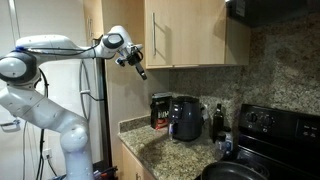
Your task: Open the right door of the top cabinet
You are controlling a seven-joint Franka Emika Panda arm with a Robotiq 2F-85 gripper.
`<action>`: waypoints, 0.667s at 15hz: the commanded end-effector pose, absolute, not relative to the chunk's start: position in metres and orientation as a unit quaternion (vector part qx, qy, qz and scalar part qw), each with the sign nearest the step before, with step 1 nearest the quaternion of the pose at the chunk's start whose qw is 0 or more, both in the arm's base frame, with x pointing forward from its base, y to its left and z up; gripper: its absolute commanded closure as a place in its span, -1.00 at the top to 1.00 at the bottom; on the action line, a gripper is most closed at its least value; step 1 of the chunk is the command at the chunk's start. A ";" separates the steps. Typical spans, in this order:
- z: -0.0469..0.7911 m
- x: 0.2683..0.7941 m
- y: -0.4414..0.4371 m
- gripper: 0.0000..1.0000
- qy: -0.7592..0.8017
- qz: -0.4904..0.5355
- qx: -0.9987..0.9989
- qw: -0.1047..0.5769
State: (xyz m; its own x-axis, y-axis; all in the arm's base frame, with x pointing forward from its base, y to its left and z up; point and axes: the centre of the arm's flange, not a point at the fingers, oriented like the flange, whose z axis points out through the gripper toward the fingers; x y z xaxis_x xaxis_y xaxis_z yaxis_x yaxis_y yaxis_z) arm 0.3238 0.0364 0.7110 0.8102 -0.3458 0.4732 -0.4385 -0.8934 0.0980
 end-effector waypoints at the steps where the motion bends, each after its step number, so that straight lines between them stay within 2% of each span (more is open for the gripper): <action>1: 0.721 0.344 0.062 1.00 -0.186 0.299 0.925 0.146; 10: 0.777 0.349 0.025 1.00 -0.221 0.522 0.792 0.229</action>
State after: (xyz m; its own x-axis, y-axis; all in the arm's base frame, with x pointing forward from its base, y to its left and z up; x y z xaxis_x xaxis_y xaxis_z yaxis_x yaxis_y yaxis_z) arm 0.3486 0.0478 0.7690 0.4748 -0.1386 0.8691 -0.5232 -0.8385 0.1521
